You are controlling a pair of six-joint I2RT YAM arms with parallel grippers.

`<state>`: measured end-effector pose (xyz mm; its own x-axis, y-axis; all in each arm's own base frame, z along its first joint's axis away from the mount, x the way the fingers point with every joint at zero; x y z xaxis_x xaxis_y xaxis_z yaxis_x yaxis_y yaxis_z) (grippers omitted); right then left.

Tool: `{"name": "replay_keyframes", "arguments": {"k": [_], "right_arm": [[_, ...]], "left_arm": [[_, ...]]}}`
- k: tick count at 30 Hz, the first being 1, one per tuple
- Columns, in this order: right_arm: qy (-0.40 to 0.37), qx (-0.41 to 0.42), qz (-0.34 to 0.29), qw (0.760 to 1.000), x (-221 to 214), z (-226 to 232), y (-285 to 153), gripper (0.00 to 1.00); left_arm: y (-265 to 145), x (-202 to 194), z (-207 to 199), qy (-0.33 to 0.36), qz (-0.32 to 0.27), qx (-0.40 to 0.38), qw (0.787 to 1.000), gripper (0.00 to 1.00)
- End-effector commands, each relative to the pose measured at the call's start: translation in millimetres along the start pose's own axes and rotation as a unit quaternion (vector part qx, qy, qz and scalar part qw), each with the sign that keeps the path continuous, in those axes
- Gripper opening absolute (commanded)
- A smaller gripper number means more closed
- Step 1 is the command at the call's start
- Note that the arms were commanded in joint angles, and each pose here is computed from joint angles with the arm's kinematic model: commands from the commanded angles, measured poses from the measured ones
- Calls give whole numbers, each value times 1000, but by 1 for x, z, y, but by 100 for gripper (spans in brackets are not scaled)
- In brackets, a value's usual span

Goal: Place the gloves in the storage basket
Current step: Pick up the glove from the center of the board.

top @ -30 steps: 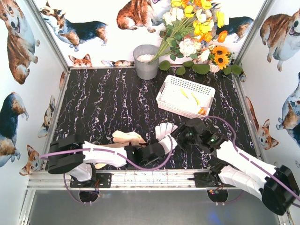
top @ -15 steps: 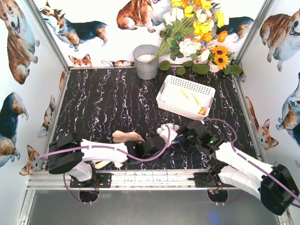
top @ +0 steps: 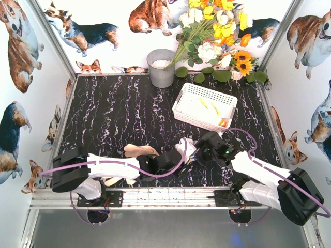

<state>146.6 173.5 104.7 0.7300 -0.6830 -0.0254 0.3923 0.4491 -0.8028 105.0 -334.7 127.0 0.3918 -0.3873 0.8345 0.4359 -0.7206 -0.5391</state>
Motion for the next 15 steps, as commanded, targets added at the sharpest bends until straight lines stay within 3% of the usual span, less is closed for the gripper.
{"name": "replay_keyframes", "arguments": {"k": [1, 7, 8, 12, 15], "right_arm": [[-41, 40, -7, 998, 4, 28, -8, 56], [-68, 37, 1, 997, 3, 27, -9, 39], [-81, 31, 0, 996, 3, 26, -10, 28], [-109, 20, -2, 994, 4, 23, -11, 7], [-130, 18, 0, 991, 4, 23, -13, 0]], "left_arm": [[-4, 8, -4, -12, -15, -21, 1000, 0], [-3, 4, -6, -13, -5, -28, 1000, 0], [-3, 5, -7, -17, -7, -31, 999, 0], [-4, 7, -9, -20, -9, -38, 999, 0], [-8, 12, -8, -24, -17, -34, 999, 28]]}}
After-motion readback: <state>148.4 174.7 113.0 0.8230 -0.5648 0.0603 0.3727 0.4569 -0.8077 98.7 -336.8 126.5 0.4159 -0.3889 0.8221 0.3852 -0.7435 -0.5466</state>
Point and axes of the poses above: each gripper's point midway between its finger pads, its own y axis out along the fingers, its own z axis along the line the jaws close on, x = y × z, the point moved 7 cm from there along -y, back along the fingers, and after that the axes turned 2 degrees about y, right-handed, at the moved point
